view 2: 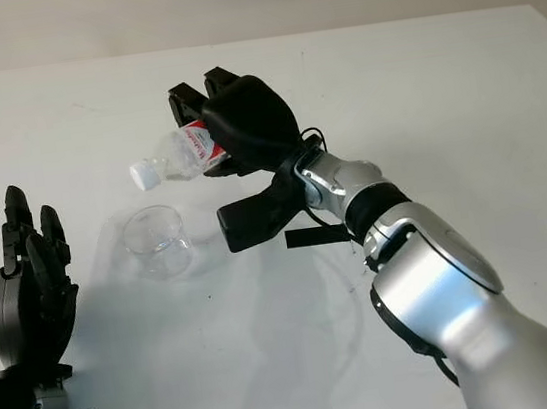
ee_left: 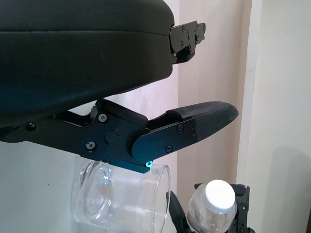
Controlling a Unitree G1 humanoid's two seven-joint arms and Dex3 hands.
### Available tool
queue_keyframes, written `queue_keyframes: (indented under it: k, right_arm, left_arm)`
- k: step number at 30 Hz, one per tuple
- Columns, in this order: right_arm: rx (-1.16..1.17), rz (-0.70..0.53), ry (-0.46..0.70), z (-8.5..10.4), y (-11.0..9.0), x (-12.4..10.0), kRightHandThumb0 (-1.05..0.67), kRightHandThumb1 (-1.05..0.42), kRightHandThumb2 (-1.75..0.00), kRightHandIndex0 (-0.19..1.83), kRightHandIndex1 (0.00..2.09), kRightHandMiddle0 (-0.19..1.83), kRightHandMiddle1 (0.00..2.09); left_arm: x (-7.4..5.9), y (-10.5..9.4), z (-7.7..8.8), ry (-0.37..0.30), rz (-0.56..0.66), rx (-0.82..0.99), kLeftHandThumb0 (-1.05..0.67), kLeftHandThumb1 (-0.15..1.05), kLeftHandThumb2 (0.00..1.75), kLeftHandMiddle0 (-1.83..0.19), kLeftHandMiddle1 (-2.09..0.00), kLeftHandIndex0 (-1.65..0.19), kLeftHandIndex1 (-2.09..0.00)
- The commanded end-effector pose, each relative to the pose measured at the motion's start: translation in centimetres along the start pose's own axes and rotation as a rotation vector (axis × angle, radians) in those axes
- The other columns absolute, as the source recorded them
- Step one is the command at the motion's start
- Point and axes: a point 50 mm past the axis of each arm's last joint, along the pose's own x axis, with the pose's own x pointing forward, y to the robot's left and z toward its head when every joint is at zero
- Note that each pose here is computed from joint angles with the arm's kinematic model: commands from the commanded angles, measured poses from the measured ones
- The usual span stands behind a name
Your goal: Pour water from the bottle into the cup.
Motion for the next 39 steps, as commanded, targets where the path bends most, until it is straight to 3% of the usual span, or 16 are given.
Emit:
queue_keyframes:
  k: [1,39]
  right_arm:
    - [-0.041,-0.037,-0.017,-0.4,-1.4,0.8,-0.47,-1.05,-0.31,0.97,2.09,0.58,2.09]
    - [-0.294,-0.112,-0.301,0.7,-2.0,0.9,-0.51,-1.05,-0.3,1.1,2.09,0.73,2.09]
  left_arm:
    - [-0.8,-0.9,-1.6,0.053,0.007,-0.049,-0.71,1.05,0.7,0.19,0.0,0.19,0.0]
    - [-0.9,-0.9,-1.5,0.045,0.016,-0.032,-0.72,1.05,0.72,0.19,0.0,0.19,0.0]
